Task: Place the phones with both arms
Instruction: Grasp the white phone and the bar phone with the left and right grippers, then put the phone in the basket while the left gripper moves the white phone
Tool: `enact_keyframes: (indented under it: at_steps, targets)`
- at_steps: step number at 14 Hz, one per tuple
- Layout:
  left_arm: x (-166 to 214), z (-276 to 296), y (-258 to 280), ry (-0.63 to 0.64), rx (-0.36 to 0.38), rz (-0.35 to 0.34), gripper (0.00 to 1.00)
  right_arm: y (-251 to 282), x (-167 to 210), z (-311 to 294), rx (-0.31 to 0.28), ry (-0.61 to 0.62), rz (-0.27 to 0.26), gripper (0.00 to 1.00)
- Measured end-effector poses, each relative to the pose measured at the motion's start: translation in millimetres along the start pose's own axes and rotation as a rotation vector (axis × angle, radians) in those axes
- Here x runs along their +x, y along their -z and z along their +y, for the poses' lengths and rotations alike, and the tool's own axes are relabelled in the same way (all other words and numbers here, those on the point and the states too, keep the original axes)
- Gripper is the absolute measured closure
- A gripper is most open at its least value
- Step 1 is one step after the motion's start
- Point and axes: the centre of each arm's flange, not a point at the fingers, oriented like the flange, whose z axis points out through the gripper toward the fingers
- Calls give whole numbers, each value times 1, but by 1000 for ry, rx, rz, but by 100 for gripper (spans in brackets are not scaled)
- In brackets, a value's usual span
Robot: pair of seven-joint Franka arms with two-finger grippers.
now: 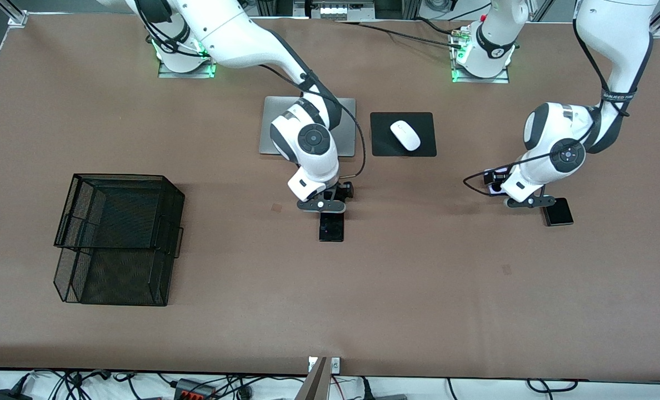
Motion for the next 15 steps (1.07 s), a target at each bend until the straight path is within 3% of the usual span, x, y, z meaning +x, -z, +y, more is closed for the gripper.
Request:
enact_keyframes:
  at_steps: [8,10,12,14,15]
  targets:
    - [-3,6,-21,21,-18,-3,0,-10,7,-5,23,-4,32,0]
    - [-3,5,-26,23,-21,-6,4,-12,9,-7,25,-4,35,0]
    - [-3,6,-22,21,-21,-1,16,-17,9,-7,20,0,36,0]
    - [-3,6,-22,21,-21,1,16,-16,9,-7,8,21,50,7]
    - [-2,6,-22,21,-21,2,16,-16,9,-7,-3,39,63,19]
